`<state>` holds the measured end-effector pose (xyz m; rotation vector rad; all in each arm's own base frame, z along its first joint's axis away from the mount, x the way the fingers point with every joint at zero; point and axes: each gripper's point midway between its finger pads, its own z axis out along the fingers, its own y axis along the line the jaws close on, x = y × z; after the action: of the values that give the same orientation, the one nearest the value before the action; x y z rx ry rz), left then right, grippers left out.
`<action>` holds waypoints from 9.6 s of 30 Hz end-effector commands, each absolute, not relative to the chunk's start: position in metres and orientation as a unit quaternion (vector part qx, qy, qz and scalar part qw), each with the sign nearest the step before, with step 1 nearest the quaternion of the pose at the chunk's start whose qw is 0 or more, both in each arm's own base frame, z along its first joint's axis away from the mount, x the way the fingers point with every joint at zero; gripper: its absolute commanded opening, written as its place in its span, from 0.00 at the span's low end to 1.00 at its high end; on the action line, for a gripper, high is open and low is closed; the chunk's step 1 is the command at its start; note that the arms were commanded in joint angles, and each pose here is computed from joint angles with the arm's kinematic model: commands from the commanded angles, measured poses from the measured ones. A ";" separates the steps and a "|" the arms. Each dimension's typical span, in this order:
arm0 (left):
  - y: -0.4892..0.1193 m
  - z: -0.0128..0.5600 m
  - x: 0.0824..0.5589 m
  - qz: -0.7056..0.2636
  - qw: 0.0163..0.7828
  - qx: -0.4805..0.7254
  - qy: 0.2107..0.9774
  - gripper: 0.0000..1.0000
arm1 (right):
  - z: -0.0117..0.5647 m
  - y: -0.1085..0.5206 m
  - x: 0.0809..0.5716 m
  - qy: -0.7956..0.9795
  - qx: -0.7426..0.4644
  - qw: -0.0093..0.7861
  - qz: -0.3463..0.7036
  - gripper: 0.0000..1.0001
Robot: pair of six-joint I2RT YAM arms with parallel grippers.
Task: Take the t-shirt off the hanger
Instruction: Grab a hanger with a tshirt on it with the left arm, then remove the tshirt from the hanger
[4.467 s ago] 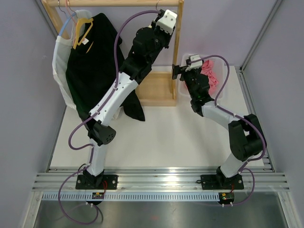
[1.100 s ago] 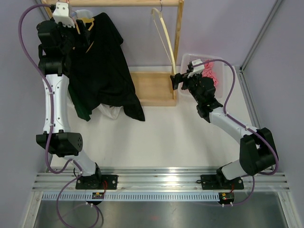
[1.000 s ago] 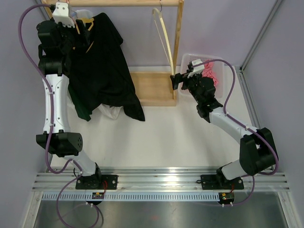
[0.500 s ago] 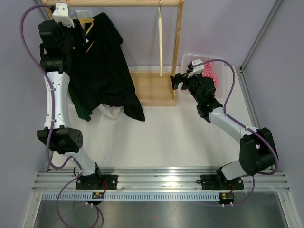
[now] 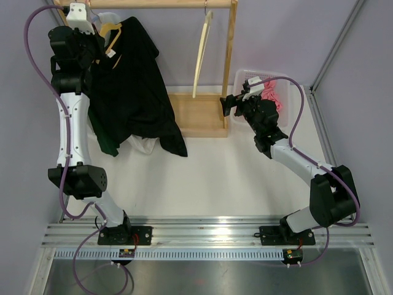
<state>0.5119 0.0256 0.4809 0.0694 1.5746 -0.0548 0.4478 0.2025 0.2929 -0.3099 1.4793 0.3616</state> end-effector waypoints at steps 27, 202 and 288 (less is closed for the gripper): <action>-0.007 0.530 0.509 -0.075 0.752 0.058 0.652 0.00 | 0.317 0.205 0.447 0.648 -0.145 0.730 0.165 1.00; -0.117 0.327 0.262 -0.232 0.708 0.240 0.622 0.00 | 0.289 0.444 0.365 0.593 -0.112 0.661 0.446 0.74; -0.160 0.296 0.233 -0.245 0.619 0.383 0.641 0.00 | 0.288 0.245 0.384 0.686 -0.033 0.689 0.233 0.00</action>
<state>0.2352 -0.1632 0.2753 0.8588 1.5446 -0.6207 0.3674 0.2853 0.2553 -0.2162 1.6162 0.6651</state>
